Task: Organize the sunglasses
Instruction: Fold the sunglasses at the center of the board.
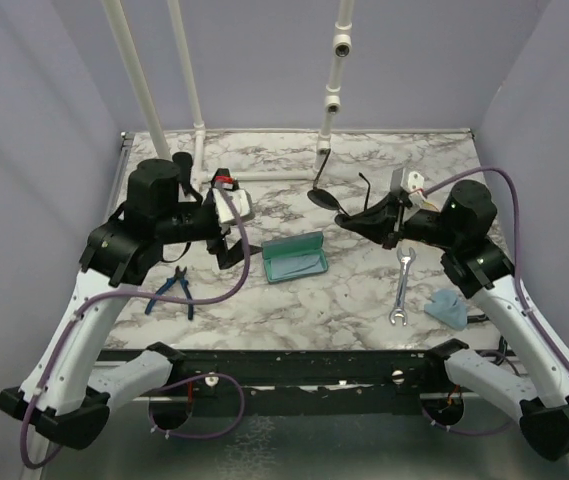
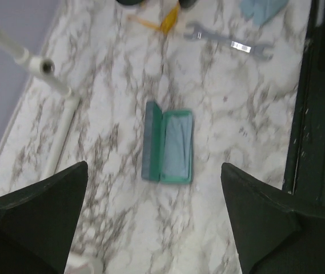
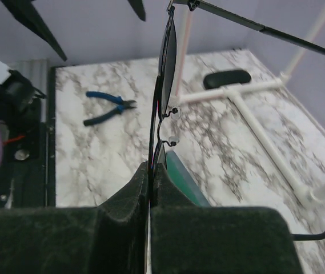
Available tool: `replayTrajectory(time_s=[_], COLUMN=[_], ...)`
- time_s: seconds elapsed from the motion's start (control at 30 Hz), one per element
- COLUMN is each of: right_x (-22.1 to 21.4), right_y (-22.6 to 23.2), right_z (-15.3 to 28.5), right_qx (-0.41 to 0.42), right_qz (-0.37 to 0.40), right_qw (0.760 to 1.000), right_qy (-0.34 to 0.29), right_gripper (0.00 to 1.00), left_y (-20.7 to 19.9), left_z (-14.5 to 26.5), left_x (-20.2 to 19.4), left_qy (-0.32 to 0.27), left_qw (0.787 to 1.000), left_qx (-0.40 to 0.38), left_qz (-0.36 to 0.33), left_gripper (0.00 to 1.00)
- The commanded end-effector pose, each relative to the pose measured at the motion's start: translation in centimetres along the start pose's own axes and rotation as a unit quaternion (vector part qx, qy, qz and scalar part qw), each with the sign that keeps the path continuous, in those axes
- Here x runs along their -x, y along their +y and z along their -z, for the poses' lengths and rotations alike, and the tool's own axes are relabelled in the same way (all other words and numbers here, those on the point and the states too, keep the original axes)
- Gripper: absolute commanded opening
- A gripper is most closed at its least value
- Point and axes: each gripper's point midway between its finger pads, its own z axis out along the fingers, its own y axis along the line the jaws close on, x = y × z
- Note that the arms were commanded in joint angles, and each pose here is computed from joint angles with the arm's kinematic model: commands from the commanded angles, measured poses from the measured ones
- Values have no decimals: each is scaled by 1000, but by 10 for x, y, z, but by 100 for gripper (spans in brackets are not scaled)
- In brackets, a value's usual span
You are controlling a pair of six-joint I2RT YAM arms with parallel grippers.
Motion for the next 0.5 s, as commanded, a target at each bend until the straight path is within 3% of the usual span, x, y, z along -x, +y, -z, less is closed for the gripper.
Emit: replayTrajectory(time_s=[0.0,0.17,0.3,0.47], right_x=[58,102,120,139], right_y=[59,105,119,121], right_z=[9,12,6,-5], right_qx=[111,183,204,214], right_qz=[41,72,85,78], right_qw=[986,961,945,932], right_qy=[-113,-195,-242,-283], right_gripper=[1,0,0,0], left_y=[-23,-27,-26,-40], left_z=[32,64,66,73], left_x=[107,169,175,178], left_qy=[-243,-370,-372,-374], left_qw=[970,928,925,923], left_qx=[-22,-44,-50,-78], left_qz=[-22,28,52,49], left_gripper=[99,99,96,76])
